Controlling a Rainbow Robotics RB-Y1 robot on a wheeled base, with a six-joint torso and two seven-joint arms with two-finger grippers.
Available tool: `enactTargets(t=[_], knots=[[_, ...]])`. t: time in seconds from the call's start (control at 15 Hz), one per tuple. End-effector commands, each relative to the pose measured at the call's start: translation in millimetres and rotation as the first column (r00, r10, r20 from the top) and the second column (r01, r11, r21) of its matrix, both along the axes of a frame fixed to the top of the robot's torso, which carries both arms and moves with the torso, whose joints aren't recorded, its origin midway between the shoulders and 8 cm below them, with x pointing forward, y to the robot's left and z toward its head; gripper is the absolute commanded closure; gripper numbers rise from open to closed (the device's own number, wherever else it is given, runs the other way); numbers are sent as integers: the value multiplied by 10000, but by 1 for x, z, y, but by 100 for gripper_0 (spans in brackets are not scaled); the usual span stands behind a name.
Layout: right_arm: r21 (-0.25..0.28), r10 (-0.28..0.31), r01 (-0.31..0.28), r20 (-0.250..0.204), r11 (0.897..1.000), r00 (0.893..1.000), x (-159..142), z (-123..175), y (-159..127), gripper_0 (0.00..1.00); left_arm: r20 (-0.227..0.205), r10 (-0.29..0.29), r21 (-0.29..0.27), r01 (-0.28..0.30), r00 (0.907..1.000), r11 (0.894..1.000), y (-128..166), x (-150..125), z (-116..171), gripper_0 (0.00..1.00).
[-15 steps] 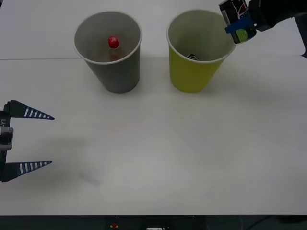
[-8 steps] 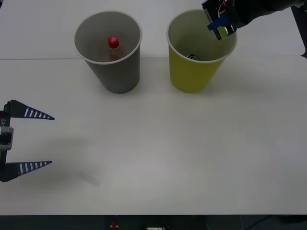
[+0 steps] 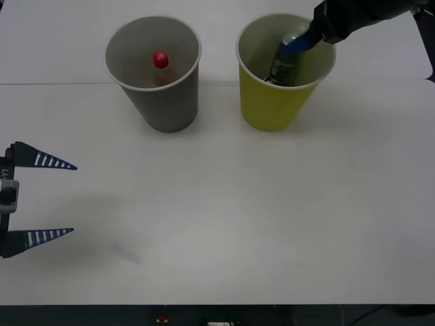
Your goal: Put the can into the green bin and the plastic bottle into the gray bin
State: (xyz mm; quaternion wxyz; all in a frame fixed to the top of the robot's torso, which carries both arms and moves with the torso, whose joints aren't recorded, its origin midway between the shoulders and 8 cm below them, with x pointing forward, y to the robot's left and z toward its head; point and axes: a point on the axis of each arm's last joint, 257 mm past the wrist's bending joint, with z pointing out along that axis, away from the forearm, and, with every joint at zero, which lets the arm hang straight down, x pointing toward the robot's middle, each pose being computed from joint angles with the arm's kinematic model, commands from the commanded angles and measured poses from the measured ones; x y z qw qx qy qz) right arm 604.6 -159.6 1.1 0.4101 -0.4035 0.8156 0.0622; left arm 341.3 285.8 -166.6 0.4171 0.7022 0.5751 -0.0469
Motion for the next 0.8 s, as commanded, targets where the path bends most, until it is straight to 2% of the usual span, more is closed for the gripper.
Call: enactTargets(t=[0.07, 0.27, 0.4, 0.53, 0.8], knots=[[209, 98, -101, 143, 9997, 9999, -4, 5, -8, 0, 0, 0, 0, 0, 10000, 10000, 0, 0, 0, 0], [458, 181, -205, 531, 9987, 9984, -15, 14, -22, 0, 0, 0, 0, 0, 10000, 10000, 0, 0, 0, 0], [943, 527, -578, 556, 9939, 9971, -34, 16, -30, 0, 0, 0, 0, 0, 10000, 10000, 0, 0, 0, 0], [880, 1321, -1399, 896, 9862, 9872, -51, 16, -45, 0, 0, 0, 0, 0, 10000, 10000, 0, 0, 0, 0], [465, 2742, -2816, 1229, 9584, 9538, -91, 5, -76, 0, 0, 0, 0, 0, 10000, 10000, 0, 0, 0, 0]])
